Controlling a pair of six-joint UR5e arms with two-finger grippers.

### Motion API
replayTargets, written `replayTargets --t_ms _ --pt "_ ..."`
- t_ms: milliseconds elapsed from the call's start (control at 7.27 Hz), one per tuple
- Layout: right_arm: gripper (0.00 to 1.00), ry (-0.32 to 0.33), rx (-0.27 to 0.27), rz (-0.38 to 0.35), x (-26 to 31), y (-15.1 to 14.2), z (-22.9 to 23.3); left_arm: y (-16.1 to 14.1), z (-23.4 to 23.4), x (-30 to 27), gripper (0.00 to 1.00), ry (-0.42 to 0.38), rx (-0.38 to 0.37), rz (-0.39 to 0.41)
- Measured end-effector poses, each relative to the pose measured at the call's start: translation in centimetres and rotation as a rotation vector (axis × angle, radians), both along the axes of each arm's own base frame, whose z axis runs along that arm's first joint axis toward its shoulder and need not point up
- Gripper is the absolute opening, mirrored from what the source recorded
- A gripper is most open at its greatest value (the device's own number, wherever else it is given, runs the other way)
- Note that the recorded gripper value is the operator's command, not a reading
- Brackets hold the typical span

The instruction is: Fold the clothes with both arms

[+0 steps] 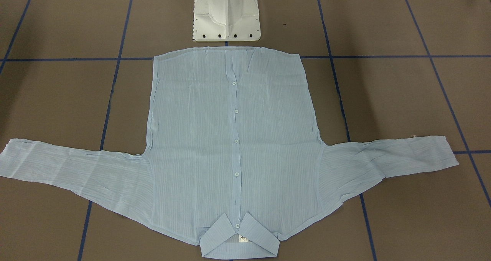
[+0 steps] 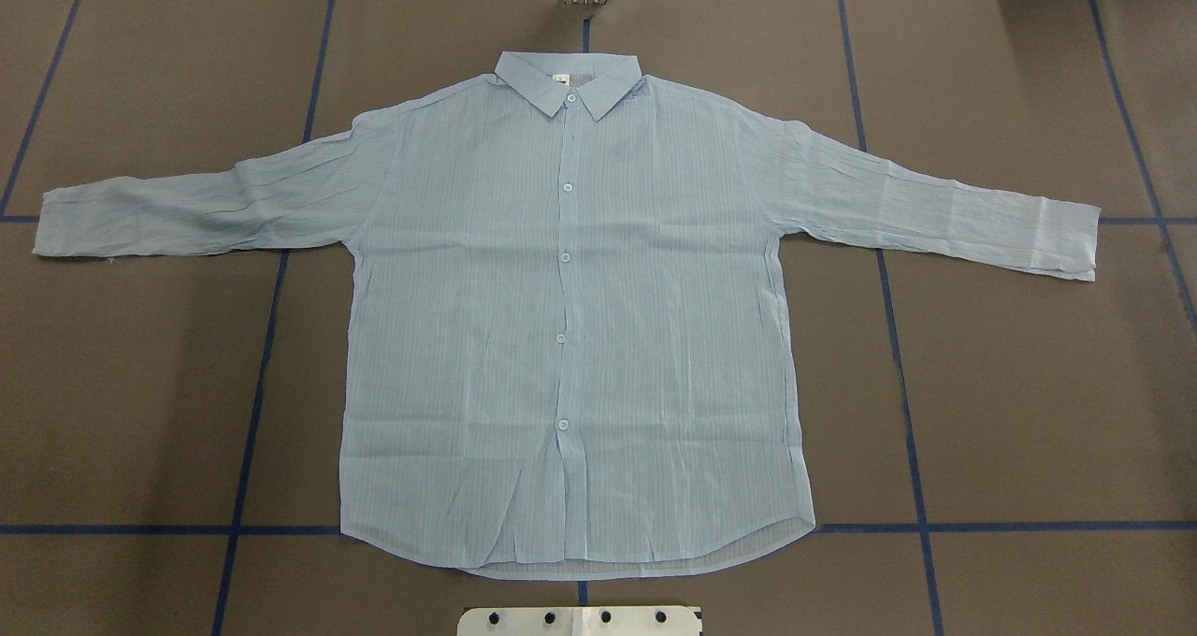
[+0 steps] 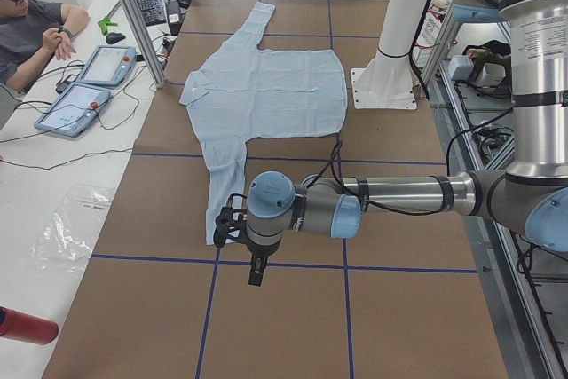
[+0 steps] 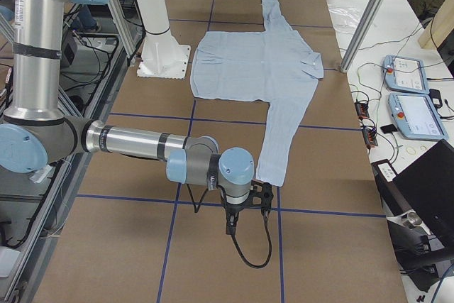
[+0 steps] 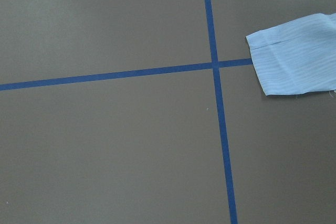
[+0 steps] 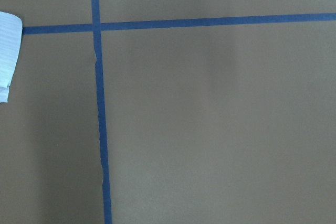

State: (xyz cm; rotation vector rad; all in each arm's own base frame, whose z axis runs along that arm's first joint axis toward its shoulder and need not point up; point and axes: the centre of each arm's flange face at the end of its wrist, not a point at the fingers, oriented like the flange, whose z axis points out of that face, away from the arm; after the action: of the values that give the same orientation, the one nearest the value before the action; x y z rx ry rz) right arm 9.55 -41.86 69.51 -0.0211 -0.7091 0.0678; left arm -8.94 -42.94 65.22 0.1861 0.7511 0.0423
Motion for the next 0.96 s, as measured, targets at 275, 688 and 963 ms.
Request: replayTargets --t_ms 275,688,963 --pt "1.00 0.000 0.001 0.000 0.0 -0.1 -0.1 -0.1 -0.2 0.0 1.00 0.000 0.014 0.000" --pt "1.00 0.004 0.078 0.003 0.0 -0.8 -0.9 -0.3 -0.5 0.0 1.00 -0.006 0.059 -0.002" --pt "1.00 0.007 0.145 0.007 0.0 -1.4 -1.8 -0.4 -0.5 -0.1 1.00 -0.006 0.104 -0.005"
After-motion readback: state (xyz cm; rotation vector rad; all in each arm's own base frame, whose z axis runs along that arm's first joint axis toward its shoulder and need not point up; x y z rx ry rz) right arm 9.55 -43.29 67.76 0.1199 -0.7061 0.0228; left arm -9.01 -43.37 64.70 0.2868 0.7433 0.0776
